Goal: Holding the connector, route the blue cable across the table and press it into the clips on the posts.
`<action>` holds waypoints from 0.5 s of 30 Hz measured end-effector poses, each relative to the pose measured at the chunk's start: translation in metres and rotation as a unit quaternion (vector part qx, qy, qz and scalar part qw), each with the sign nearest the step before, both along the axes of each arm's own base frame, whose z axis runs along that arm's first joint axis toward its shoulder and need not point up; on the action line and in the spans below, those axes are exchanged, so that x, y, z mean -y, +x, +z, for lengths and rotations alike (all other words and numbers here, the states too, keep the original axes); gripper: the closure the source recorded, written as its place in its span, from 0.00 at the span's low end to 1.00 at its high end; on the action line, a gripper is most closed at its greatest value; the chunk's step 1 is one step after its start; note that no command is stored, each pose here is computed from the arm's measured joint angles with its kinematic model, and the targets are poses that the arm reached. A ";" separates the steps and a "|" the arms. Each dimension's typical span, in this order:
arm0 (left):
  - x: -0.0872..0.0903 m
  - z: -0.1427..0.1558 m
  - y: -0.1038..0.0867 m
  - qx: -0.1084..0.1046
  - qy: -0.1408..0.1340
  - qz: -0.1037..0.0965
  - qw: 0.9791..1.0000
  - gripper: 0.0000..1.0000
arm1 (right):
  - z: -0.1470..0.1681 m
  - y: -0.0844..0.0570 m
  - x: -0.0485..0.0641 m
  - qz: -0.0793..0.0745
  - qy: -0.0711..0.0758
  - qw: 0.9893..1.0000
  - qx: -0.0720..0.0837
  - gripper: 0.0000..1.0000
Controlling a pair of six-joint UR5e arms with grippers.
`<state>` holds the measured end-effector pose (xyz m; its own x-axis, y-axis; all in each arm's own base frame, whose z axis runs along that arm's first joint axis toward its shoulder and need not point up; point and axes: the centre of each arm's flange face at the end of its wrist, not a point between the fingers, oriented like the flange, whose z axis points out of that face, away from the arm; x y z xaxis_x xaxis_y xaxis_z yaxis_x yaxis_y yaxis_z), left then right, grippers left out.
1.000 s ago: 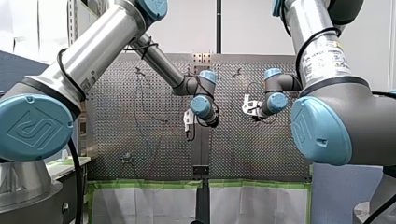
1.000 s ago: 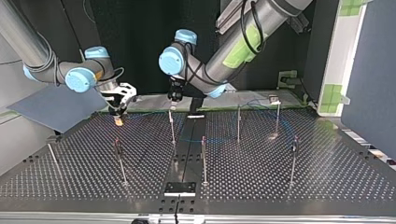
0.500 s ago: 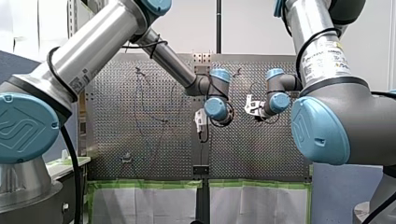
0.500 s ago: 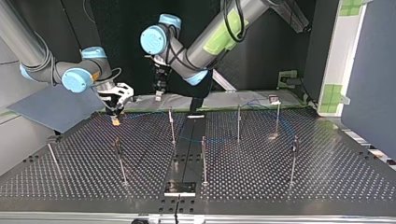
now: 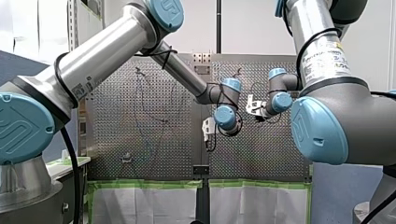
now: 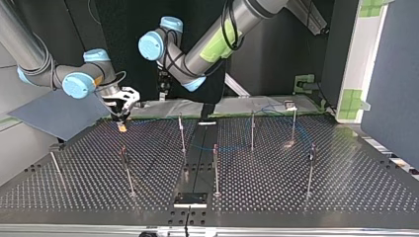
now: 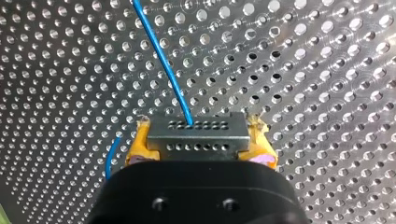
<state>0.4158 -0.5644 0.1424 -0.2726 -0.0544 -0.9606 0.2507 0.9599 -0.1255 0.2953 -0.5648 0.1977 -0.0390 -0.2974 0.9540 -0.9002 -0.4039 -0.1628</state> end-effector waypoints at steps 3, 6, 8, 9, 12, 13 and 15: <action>-0.001 -0.009 0.009 -0.006 0.009 0.010 1.000 0.00 | 0.000 -0.001 0.000 0.000 0.000 1.000 0.000 1.00; 0.002 -0.017 0.016 -0.005 0.011 0.014 1.000 0.00 | 0.000 -0.001 0.000 0.000 0.000 1.000 0.000 1.00; 0.007 -0.021 0.020 0.000 0.006 0.015 1.000 0.00 | 0.000 -0.001 0.000 0.001 0.000 1.000 -0.001 1.00; 0.010 -0.022 0.022 0.003 0.003 0.016 1.000 0.00 | 0.000 -0.001 0.000 0.001 0.000 1.000 0.000 1.00; 0.018 -0.018 0.028 0.016 -0.011 0.017 1.000 0.00 | 0.000 0.000 0.000 0.003 0.000 1.000 0.000 1.00; 0.020 -0.015 0.030 0.020 -0.015 0.017 1.000 0.00 | 0.000 0.000 0.000 0.004 0.000 1.000 0.000 1.00; 0.025 -0.009 0.034 0.029 -0.025 0.018 0.999 0.00 | 0.000 0.000 0.000 0.005 -0.001 1.000 0.000 1.00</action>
<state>0.4497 -0.5891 0.1337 -0.2135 -0.1110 -0.9706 0.2246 0.9613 -0.1594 0.2958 -0.5645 0.1979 -0.0365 -0.2967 0.9543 -0.8962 -0.4128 -0.1627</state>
